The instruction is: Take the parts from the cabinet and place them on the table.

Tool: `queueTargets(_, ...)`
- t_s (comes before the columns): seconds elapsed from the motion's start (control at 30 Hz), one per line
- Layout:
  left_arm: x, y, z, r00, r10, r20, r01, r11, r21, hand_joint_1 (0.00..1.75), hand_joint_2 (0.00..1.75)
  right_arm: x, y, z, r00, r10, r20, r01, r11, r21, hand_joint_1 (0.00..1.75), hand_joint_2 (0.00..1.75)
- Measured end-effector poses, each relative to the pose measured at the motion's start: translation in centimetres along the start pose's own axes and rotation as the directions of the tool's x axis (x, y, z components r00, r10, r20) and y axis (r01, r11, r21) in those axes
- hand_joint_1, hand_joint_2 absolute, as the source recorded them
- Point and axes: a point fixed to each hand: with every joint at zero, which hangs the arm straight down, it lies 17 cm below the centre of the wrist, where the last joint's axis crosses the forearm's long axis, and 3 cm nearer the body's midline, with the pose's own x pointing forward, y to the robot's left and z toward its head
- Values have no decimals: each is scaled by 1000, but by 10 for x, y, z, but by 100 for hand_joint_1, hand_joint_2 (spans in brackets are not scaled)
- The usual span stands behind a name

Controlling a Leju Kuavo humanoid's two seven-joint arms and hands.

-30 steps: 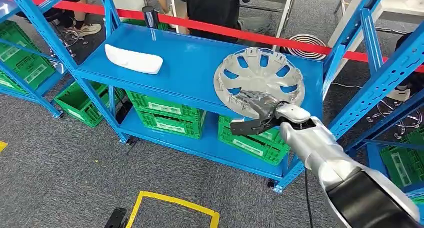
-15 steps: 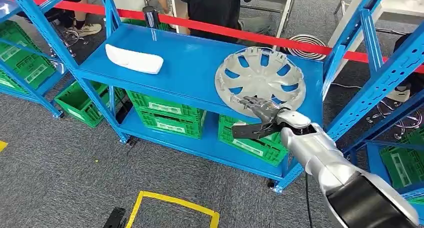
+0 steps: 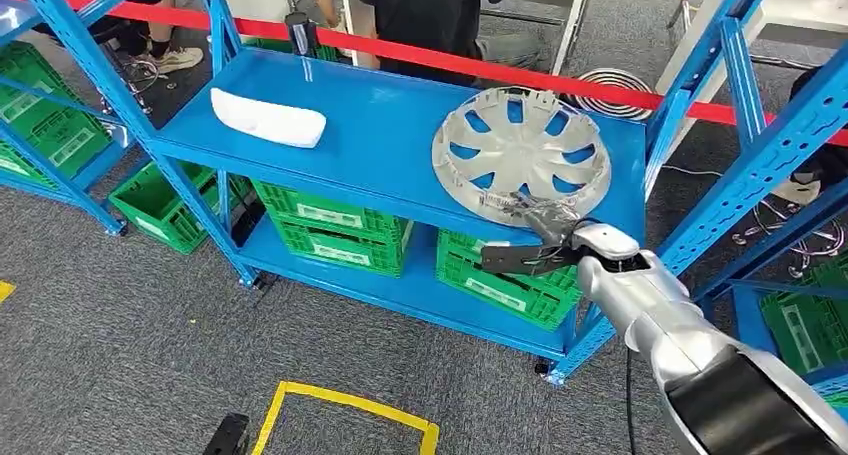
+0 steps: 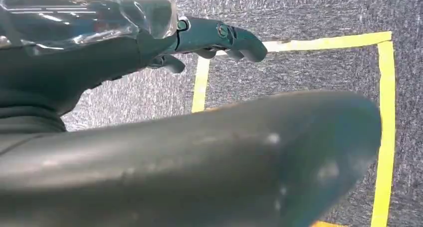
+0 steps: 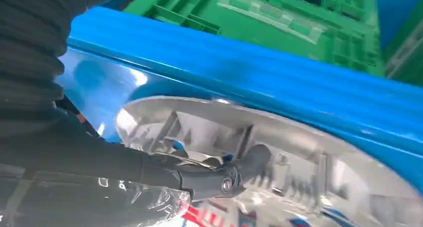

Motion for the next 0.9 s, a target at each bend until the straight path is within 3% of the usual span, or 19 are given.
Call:
queueTargets(0.17, 6, 1, -1, 1000, -15, 5, 15, 1000, -7, 0, 0, -18, 9, 2, 998, -19, -56, 20, 1000, 20, 0, 175)
queueTargets(0.2, 7, 1, -1, 1000, -16, 5, 16, 1000, -7, 0, 0, -21, 11, 3, 998, -22, -64, 24, 999, 27, 51, 175)
queueTargets(0.27, 8, 1, -1, 1000, -17, 4, 17, 1000, -7, 0, 0, -24, 13, 4, 997, -33, -72, 36, 999, 38, 59, 175)
queueTargets(0.3, 8, 1, -1, 1000, -18, 4, 18, 1000, -7, 0, 0, -25, 14, 4, 997, -40, -73, 43, 998, 42, 79, 175)
queueTargets(0.33, 8, 1, -2, 1000, -20, 5, 20, 1000, -6, 0, 0, -26, 15, 4, 996, -45, -75, 48, 998, 42, 70, 175)
queueTargets(0.4, 8, 1, -1, 1000, -23, 6, 23, 1000, -7, 0, 0, -28, 14, 4, 995, -53, -79, 56, 998, 41, 79, 175)
queueTargets(0.47, 8, 1, -1, 1000, -24, 6, 24, 1000, -6, 0, 0, -28, 13, 4, 995, -57, -80, 61, 997, 38, 66, 175)
queueTargets(0.63, 7, 1, -1, 1000, -26, 6, 26, 1000, -8, 0, 0, -26, 7, 4, 995, -81, -62, 82, 996, 27, 66, 175)
queueTargets(0.67, 7, 0, -1, 1000, -26, 5, 26, 1000, -9, 0, 0, -26, 6, 3, 995, -83, -61, 85, 996, 26, 106, 175)
queueTargets(0.7, 7, 1, -1, 1000, -27, 5, 27, 1000, -9, 0, 0, -26, 6, 3, 994, -86, -61, 88, 996, 25, 127, 175)
queueTargets(0.73, 7, 1, -1, 1000, -26, 6, 27, 1000, -9, 0, 0, -26, 5, 3, 994, -88, -60, 90, 996, 24, 122, 175)
queueTargets(0.77, 7, 1, -1, 1000, -27, 6, 27, 1000, -9, 0, 0, -26, 4, 3, 994, -91, -55, 92, 996, 21, 133, 175)
queueTargets(0.8, 7, 1, -1, 1000, -27, 5, 27, 1000, -9, 0, 0, -24, 3, 3, 995, -92, -47, 93, 995, 19, 129, 175)
queueTargets(0.83, 7, 1, -1, 1000, -27, 5, 27, 1000, -10, 0, 0, -22, 2, 3, 995, -94, -37, 95, 995, 15, 169, 175)
queueTargets(0.9, 6, 0, -1, 1000, -26, 7, 26, 1000, -10, 0, 0, -14, -1, 2, 995, -101, -2, 101, 995, 2, 164, 175)
